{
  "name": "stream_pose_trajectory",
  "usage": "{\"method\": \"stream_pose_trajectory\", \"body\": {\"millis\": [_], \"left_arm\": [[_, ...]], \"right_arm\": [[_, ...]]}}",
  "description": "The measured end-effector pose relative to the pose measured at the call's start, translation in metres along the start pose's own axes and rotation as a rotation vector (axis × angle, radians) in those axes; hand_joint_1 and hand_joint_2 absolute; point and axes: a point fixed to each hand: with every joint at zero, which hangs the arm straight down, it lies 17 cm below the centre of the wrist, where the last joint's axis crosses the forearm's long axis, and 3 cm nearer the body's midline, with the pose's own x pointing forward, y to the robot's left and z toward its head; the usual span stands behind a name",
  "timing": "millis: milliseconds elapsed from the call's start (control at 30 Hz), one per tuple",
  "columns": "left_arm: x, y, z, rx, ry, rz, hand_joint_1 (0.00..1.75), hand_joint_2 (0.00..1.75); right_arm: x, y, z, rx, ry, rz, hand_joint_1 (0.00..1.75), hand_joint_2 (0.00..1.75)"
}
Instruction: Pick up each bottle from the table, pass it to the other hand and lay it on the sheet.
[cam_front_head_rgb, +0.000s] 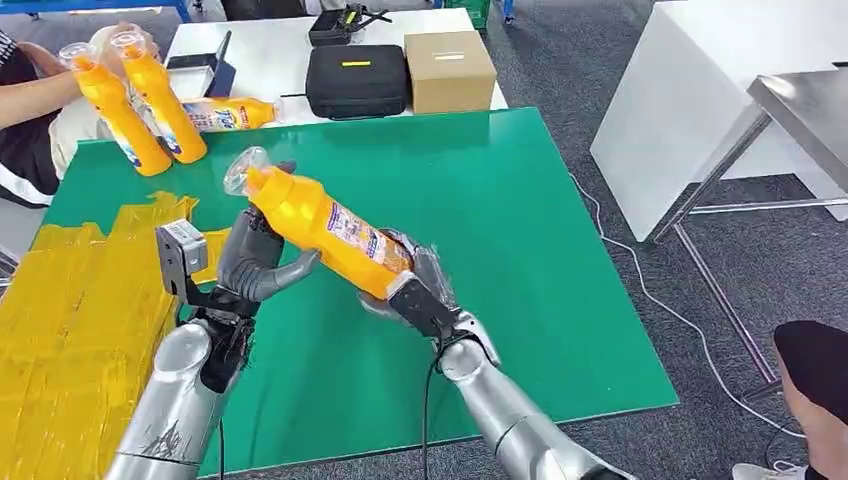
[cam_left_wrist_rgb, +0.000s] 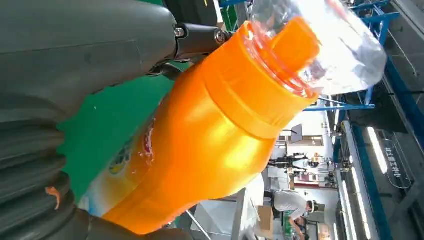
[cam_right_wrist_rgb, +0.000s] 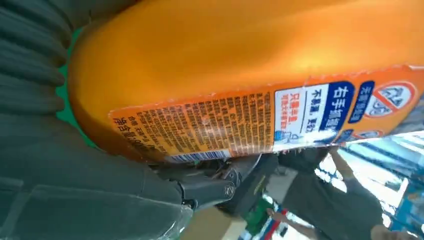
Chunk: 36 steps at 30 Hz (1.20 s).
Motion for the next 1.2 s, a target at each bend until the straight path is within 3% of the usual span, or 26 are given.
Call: {"method": "stream_pose_trajectory", "body": {"millis": [267,1200], "left_arm": [[0.003,-0.019,0.003,-0.054,-0.010,0.001,0.00,1.75],[-0.002,-0.027,0.004,-0.086,0.001,0.002,0.00,1.75]], "right_arm": [[-0.005,0.028,0.005,0.138,0.009,-0.073,1.75,1.75],[-0.002,0.070,0.017,0.267,0.014,-0.079,1.75,1.75]]}}
